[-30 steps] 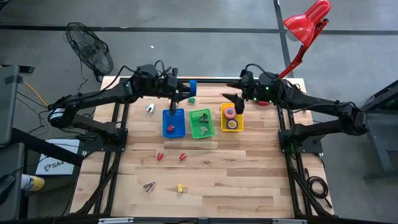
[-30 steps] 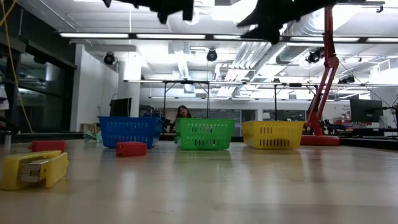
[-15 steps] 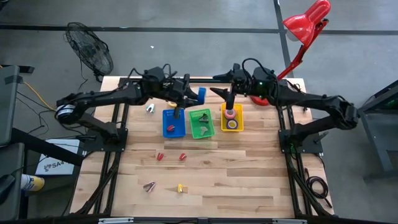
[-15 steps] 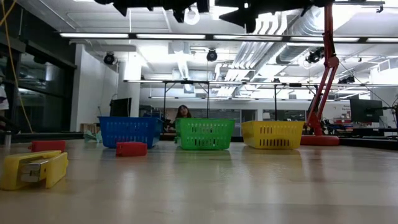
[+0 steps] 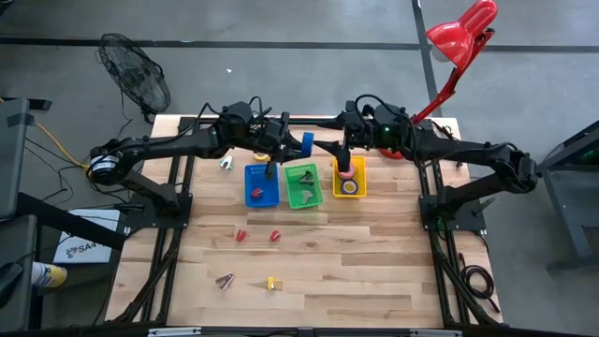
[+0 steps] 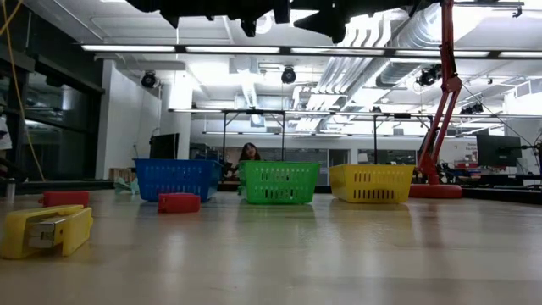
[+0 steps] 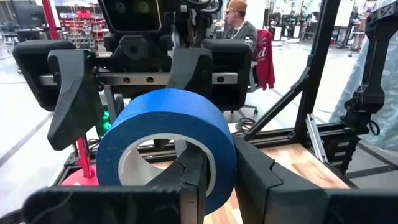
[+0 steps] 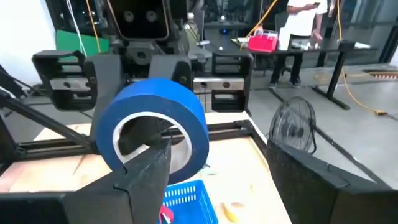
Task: Pick and place Stapler, Stapler remover, tape
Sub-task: Put the dark blue tape into the yellow bin
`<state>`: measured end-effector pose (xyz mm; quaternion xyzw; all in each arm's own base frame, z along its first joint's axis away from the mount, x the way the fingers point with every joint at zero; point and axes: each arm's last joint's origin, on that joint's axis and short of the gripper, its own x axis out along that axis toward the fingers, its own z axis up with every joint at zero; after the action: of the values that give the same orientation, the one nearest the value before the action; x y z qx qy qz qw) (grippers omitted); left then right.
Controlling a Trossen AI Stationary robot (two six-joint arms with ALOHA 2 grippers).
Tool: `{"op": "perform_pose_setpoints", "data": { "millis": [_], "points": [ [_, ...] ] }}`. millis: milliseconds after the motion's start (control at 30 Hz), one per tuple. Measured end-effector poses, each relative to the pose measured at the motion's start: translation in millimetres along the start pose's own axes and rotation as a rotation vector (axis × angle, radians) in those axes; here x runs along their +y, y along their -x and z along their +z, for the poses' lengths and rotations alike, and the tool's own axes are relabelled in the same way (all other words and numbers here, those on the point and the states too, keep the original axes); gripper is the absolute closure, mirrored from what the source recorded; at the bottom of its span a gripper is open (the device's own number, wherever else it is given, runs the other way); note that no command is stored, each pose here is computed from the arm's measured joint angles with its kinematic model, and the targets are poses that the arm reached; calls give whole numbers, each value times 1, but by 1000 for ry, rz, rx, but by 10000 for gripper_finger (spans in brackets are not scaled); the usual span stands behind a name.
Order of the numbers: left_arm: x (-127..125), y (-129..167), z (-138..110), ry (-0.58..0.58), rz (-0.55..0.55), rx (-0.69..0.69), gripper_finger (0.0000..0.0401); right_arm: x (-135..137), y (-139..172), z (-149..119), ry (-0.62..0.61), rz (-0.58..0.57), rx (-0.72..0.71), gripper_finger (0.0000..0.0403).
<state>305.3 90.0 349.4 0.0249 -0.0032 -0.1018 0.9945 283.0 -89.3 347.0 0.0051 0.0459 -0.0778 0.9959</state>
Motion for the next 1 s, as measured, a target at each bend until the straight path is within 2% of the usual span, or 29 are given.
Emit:
{"op": "perform_pose_setpoints", "data": {
  "millis": [200, 433, 1000],
  "points": [
    [0, 0, 0, 0, -1, 0, 346, 2, -5, -3, 16, 8, 1, 150],
    [0, 0, -1, 6, -6, 7, 346, 2, -15, -10, 36, 13, 13, 181],
    [-1, 0, -1, 8, -26, 7, 346, 3, -15, -8, 22, 18, -6, 314]
  ]
}}
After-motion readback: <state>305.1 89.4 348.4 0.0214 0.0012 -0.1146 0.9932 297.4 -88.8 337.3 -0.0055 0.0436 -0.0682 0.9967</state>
